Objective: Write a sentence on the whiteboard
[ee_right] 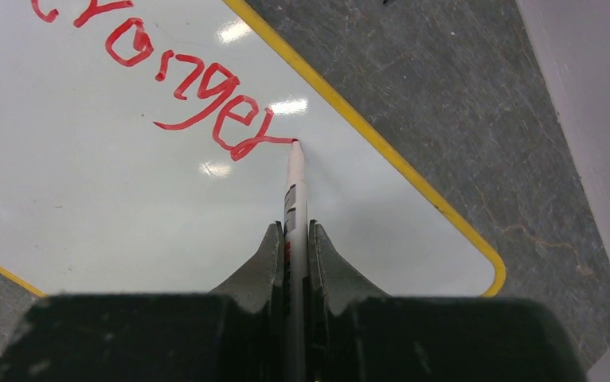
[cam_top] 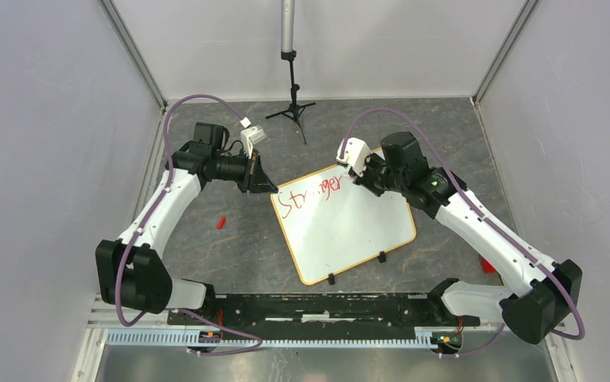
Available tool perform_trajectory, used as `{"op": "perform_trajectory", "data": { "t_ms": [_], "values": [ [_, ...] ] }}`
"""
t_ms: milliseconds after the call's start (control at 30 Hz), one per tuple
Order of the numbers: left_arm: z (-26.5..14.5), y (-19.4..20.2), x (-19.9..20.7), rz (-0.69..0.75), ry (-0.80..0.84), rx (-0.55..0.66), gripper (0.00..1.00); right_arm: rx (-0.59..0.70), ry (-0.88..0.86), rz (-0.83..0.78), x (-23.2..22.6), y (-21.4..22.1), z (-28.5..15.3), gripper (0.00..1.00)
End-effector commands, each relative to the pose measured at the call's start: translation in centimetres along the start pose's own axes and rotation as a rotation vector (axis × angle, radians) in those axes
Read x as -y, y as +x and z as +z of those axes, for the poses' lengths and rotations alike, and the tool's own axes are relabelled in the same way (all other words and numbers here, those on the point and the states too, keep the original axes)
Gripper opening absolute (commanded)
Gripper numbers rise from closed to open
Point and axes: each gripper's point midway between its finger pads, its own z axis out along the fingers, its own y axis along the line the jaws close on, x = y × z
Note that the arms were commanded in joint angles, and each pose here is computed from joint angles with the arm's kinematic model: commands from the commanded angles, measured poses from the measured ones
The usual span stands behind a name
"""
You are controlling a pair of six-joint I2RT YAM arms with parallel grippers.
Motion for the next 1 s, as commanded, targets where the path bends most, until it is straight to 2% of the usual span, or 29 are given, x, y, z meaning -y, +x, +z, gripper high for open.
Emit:
{"op": "perform_trajectory", "data": {
  "t_ms": [0, 367, 533, 700, 967],
  "values": [
    [0.4, 0.3, 0.6, 0.038, 0.032, -0.025, 0.02, 0.068, 0.016, -0.045, 1.1, -2.4, -1.2, 0.0],
    [0.4, -0.1, 0.4, 0.042, 0.028, -0.024, 0.02, 0.169, -0.159, -0.032, -1.8, -4.5, -2.9, 0.0],
    [0.4, -0.1, 0.5, 0.043, 0.028, -0.022, 0.02, 0.174, -0.111, 0.085, -1.2, -4.7, -2.8, 0.0],
    [0.4, -0.1, 0.6, 0.043, 0.031, -0.021, 0.02, 0.156, -0.133, 0.002, -1.5, -3.6, -2.9, 0.0],
    [0.4, -0.1, 0.4, 0.043, 0.024, -0.023, 0.02, 0.13, -0.111, 0.054, 1.0, -1.7, -3.4, 0.0]
  ]
}}
